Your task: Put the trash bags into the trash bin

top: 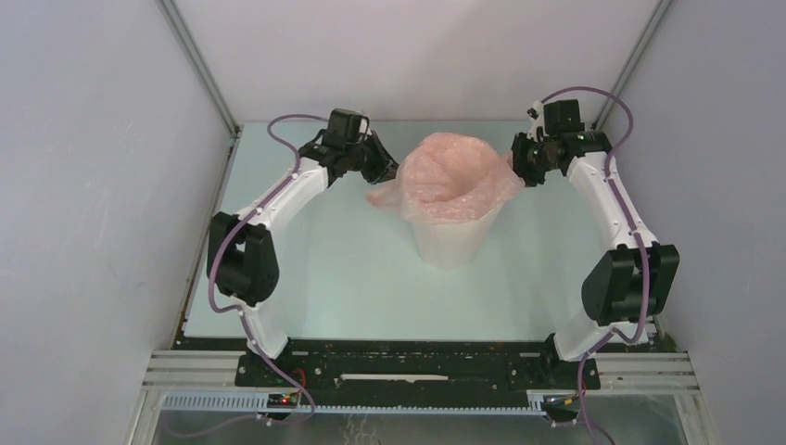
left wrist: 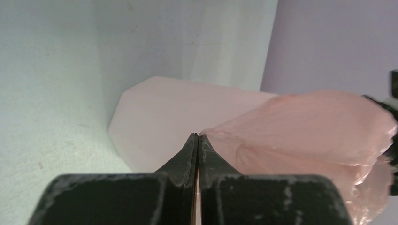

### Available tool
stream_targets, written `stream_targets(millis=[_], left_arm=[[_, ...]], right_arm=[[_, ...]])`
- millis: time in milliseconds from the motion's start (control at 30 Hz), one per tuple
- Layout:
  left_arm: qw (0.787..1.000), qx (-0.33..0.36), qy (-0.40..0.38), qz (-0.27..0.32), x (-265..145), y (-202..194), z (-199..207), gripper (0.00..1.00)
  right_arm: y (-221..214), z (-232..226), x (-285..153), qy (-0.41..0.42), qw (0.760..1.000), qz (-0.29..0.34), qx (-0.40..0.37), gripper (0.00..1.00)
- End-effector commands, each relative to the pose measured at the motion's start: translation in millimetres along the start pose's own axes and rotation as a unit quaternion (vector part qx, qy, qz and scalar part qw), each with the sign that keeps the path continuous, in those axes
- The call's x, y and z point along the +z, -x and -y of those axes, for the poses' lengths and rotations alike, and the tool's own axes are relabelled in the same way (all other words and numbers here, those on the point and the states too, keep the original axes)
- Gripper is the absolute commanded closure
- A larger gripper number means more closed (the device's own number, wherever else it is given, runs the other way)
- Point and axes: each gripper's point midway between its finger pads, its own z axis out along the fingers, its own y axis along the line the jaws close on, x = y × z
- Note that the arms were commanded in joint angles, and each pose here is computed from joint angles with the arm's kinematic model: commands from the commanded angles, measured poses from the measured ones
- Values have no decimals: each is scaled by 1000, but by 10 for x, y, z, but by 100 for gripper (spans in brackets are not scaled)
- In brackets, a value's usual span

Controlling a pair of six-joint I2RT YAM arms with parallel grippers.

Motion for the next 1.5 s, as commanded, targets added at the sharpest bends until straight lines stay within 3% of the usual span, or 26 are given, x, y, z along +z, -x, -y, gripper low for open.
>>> stream_targets(millis=[0, 133, 233, 367, 500, 667, 767, 900, 1000, 1067, 1167, 1233, 1333, 1467], left_arm=[[998, 62, -9, 5, -416, -71, 114, 95], [993, 116, 32, 23, -716, -24, 79, 84], [990, 132, 39, 32, -911, 7, 122, 58], [990, 130, 35, 52, -1107, 72, 181, 33], [988, 121, 57, 74, -1275, 160, 69, 20], [994, 85, 45, 45, -1290, -9, -122, 17], [999, 36, 2, 25, -1217, -226, -150, 15], [996, -28, -85, 18, -1144, -430, -78, 9], [993, -68, -99, 0, -1076, -584, -165, 6], [991, -82, -101, -5, -1034, -645, -200, 5], [989, -92, -113, -13, -965, -693, -152, 5], [988, -94, -117, -27, -887, -744, -112, 7], [989, -89, -110, -49, -754, -850, -101, 16], [990, -87, -98, -44, -699, -880, -157, 39]], right_arm=[[157, -95, -363, -1, 998, 57, -25, 60], [231, -58, -700, -45, 995, 82, -27, 42], [303, -47, -1038, -77, 990, 119, -25, 24], [320, -138, -1396, -76, 985, 153, -21, 18], [285, -298, -1657, -53, 984, 170, -22, 15], [294, -591, -1868, 1, 982, 185, -45, 14], [196, -797, -1693, 48, 984, 163, -46, 14], [92, -874, -1495, 57, 988, 141, -39, 14], [6, -812, -1349, 46, 990, 127, -43, 18], [-40, -787, -1302, 44, 991, 116, -43, 26], [-131, -784, -1292, 51, 992, 104, -43, 46], [-204, -776, -1346, 53, 993, 103, -40, 56], [-324, -762, -1477, 57, 991, 110, -41, 62], [-484, -752, -1622, 71, 989, 123, -35, 72]])
